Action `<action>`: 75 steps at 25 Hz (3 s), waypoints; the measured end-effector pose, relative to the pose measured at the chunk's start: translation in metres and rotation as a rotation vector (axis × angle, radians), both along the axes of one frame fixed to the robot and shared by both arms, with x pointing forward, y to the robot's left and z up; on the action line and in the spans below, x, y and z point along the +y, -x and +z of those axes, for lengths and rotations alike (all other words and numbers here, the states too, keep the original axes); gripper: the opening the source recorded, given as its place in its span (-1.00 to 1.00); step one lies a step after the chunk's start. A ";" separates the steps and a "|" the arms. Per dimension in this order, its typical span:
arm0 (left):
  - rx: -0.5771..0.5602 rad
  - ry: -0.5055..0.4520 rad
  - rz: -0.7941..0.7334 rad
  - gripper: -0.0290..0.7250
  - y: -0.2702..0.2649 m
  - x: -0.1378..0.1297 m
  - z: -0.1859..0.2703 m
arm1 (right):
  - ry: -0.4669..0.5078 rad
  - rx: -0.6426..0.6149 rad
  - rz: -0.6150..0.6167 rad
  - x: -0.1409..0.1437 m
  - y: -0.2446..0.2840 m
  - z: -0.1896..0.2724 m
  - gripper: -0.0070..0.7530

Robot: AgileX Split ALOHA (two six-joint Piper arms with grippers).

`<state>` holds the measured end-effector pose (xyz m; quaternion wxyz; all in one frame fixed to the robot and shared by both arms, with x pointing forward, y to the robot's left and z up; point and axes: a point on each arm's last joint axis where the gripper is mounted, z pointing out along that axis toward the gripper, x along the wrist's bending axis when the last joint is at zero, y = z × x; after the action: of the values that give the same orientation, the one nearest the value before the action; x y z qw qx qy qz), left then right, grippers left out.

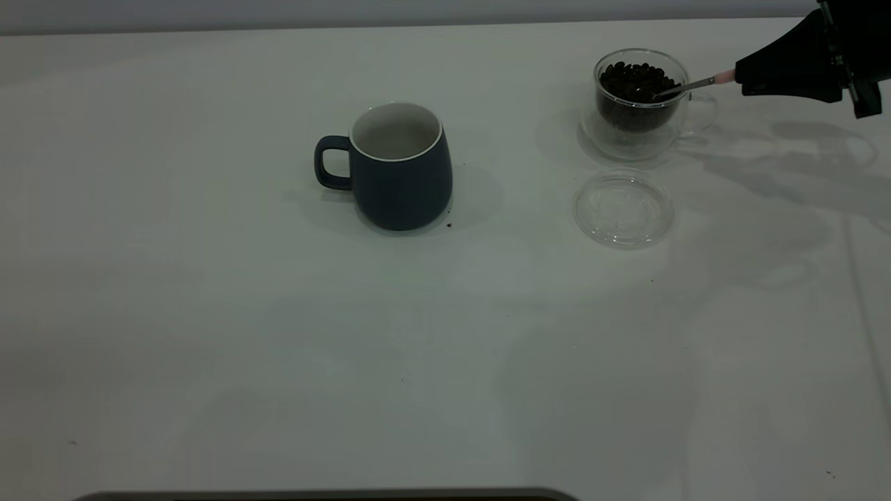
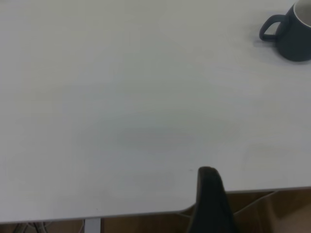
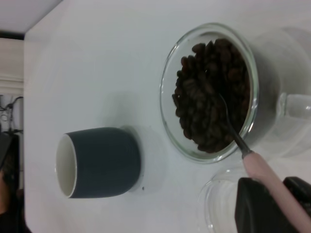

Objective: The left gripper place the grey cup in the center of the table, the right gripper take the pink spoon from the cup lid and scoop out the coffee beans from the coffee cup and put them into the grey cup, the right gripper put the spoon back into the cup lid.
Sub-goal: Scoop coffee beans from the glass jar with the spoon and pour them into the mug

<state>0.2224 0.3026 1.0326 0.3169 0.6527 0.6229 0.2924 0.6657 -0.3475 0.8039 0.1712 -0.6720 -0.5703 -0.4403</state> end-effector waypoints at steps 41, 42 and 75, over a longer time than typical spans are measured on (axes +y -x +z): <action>0.000 0.002 0.001 0.58 0.000 0.000 0.000 | -0.248 0.139 -0.117 -0.014 0.004 0.012 -0.72; 0.000 0.002 0.001 0.58 0.000 0.000 0.000 | -0.246 0.141 -0.101 -0.008 0.003 0.012 -0.72; 0.000 0.000 0.000 0.58 0.000 0.000 0.000 | -0.188 -0.044 0.330 0.191 0.011 0.015 -0.72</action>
<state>0.2224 0.3026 1.0326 0.3169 0.6526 0.6230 0.2924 0.6549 -0.1569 0.8188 0.2906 -0.5408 -0.6327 -0.4720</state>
